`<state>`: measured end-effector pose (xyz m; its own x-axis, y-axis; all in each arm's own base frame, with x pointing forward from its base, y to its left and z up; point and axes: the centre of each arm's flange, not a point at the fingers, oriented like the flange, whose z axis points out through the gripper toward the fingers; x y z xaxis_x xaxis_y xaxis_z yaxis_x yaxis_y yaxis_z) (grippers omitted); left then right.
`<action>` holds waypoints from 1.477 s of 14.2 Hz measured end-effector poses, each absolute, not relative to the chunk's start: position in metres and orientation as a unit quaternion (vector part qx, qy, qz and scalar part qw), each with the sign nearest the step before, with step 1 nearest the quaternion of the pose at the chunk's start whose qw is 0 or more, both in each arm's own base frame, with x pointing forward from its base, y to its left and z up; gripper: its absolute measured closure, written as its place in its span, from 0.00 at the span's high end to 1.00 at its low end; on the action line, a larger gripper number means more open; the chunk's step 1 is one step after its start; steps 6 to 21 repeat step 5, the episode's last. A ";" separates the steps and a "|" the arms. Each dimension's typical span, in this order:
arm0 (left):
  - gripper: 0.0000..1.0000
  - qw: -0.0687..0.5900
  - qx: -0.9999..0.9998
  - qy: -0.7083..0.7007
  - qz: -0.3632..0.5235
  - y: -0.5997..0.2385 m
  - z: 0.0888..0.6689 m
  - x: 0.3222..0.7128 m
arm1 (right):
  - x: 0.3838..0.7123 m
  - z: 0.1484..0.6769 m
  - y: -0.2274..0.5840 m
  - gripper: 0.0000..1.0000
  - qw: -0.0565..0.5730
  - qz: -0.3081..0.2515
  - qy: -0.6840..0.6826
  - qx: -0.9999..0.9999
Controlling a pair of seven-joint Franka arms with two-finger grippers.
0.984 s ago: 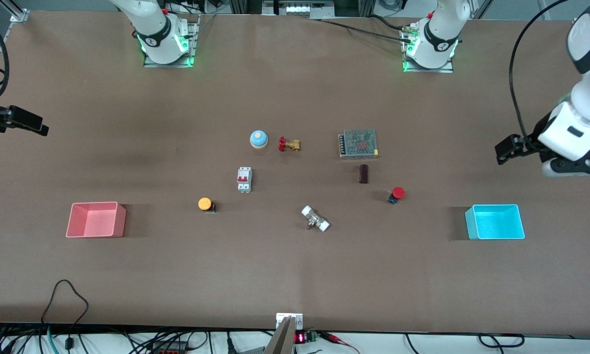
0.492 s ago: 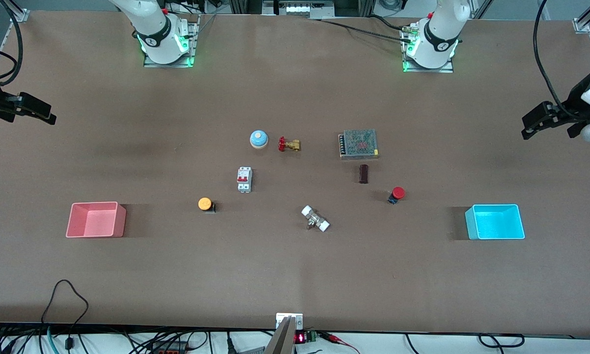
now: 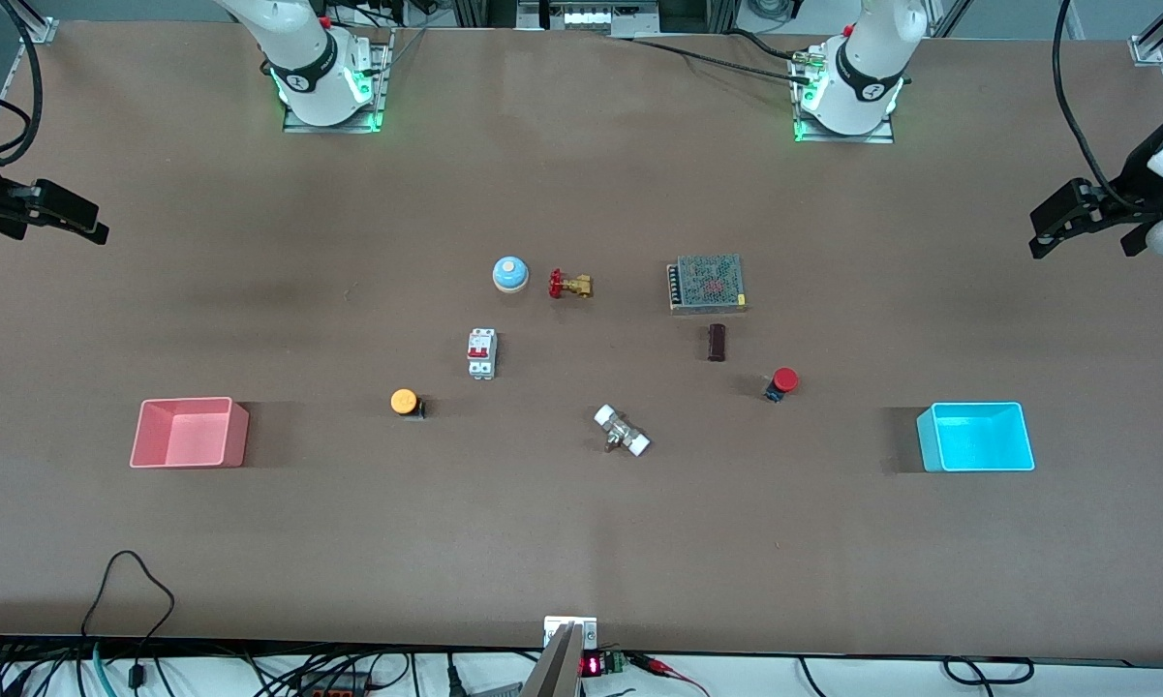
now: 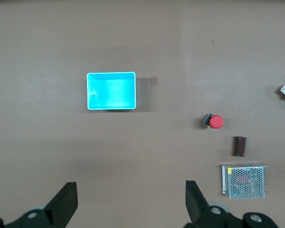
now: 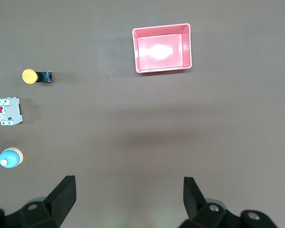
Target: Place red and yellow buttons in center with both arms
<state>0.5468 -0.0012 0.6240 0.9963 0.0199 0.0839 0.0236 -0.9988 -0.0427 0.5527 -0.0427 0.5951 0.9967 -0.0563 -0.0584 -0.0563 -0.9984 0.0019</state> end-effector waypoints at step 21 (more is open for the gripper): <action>1.00 0.022 -0.999 -0.011 -0.040 -0.001 0.622 0.546 | 0.553 0.599 -0.041 1.00 0.000 -0.025 -0.026 0.999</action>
